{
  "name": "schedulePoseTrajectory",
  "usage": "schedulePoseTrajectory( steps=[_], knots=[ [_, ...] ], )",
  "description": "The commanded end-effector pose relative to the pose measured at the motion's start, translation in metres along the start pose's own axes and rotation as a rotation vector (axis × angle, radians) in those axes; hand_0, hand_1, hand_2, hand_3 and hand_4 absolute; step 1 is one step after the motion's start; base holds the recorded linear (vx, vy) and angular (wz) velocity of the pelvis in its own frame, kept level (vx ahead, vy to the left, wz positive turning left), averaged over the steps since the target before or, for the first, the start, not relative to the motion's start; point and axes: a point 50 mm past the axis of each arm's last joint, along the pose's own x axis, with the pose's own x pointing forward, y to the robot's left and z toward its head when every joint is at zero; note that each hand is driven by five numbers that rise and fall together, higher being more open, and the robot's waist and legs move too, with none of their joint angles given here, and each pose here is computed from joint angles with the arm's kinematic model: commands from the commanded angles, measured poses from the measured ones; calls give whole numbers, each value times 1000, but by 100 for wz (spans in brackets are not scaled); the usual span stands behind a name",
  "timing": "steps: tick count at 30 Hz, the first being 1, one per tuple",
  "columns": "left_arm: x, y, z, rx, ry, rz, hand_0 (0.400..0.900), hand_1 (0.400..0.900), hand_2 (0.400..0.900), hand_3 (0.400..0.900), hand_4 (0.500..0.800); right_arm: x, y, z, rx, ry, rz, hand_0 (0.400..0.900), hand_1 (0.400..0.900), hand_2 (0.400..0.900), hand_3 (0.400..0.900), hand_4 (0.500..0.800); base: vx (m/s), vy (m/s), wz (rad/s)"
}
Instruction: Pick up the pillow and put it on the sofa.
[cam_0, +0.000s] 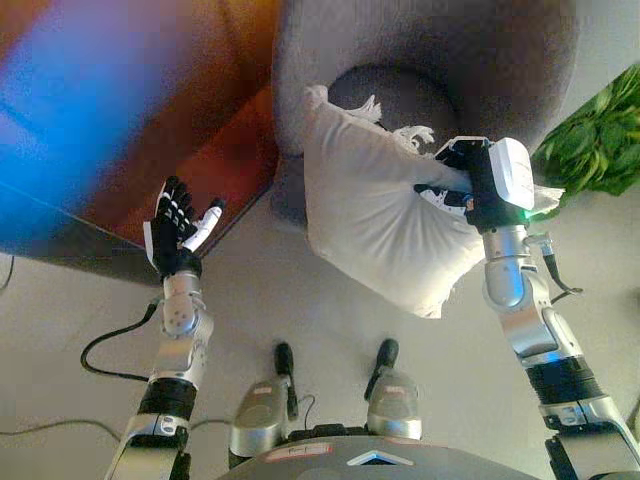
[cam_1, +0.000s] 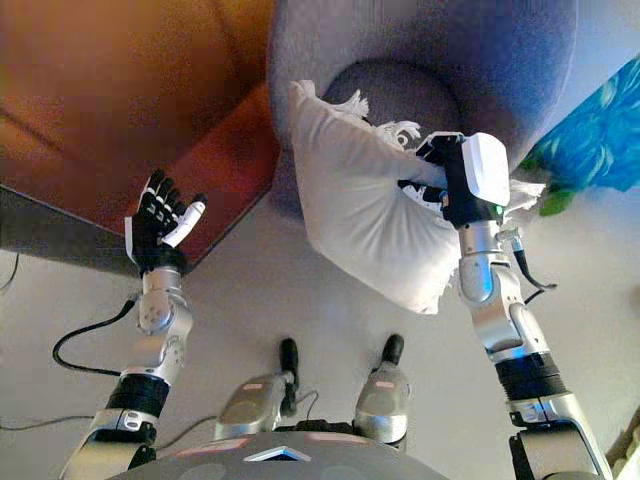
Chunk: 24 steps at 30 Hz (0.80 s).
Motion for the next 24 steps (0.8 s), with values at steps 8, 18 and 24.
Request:
schedulePoseTrajectory(
  steps=[8,18,24],
  knots=[
    [-16,11,27,19,-134,-123,900,900,900,900,800,63,-93,27,10,-226,-359,400,400,400,400,500,42,-68,23],
    [-13,-2,40,-44,-169,-284,900,900,900,900,800,156,-163,-3,-182,72,-335,900,900,900,900,800,-28,-92,31],
    [-13,-25,48,-74,-175,-456,900,900,900,900,800,139,-225,-45,-378,376,-425,900,900,900,900,800,4,-64,42]
  ],
)
